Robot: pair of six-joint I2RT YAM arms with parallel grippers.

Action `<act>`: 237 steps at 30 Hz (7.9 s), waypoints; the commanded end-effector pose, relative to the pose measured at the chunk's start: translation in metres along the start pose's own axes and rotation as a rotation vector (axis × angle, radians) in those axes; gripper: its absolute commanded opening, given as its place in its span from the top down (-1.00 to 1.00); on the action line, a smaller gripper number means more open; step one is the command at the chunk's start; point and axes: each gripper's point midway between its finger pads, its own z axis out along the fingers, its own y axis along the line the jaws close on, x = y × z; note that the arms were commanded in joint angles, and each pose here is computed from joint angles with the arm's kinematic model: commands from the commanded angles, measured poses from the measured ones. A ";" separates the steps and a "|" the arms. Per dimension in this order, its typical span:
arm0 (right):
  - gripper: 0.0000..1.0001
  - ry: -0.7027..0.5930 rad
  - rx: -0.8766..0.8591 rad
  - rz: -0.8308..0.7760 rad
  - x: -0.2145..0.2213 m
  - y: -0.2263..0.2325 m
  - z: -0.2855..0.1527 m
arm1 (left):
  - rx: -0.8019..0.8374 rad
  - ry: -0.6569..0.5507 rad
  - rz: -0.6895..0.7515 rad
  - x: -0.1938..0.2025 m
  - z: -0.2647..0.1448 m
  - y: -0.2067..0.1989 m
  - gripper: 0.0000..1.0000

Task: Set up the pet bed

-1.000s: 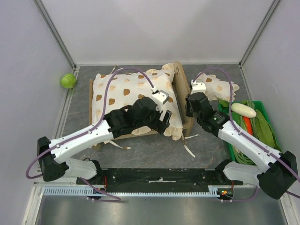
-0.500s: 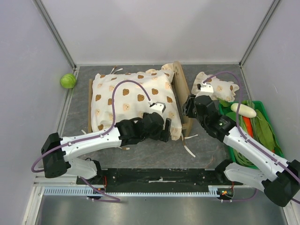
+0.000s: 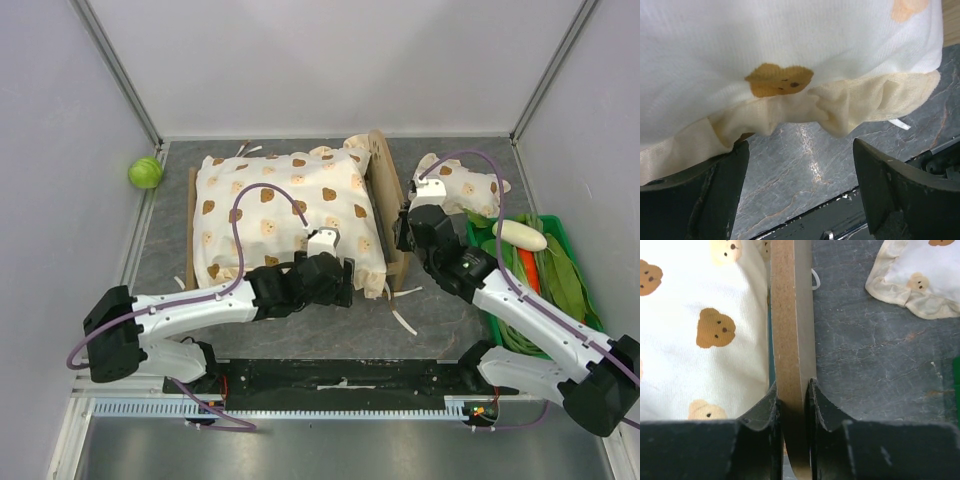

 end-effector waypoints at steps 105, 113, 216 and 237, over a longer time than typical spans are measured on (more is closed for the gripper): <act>0.29 0.126 -0.411 -0.272 0.052 0.132 -0.004 | 0.212 -0.082 -0.149 -0.143 0.004 0.023 0.96; 0.82 0.126 -0.396 -0.281 0.053 0.129 -0.002 | 0.216 -0.083 -0.151 -0.143 0.003 0.024 0.97; -0.01 0.148 -0.359 -0.090 0.103 0.106 -0.036 | 0.180 -0.060 -0.127 -0.143 0.005 0.049 0.96; 1.00 0.068 -0.274 -0.178 0.106 0.106 -0.002 | 0.183 -0.055 -0.129 -0.141 0.004 0.050 0.96</act>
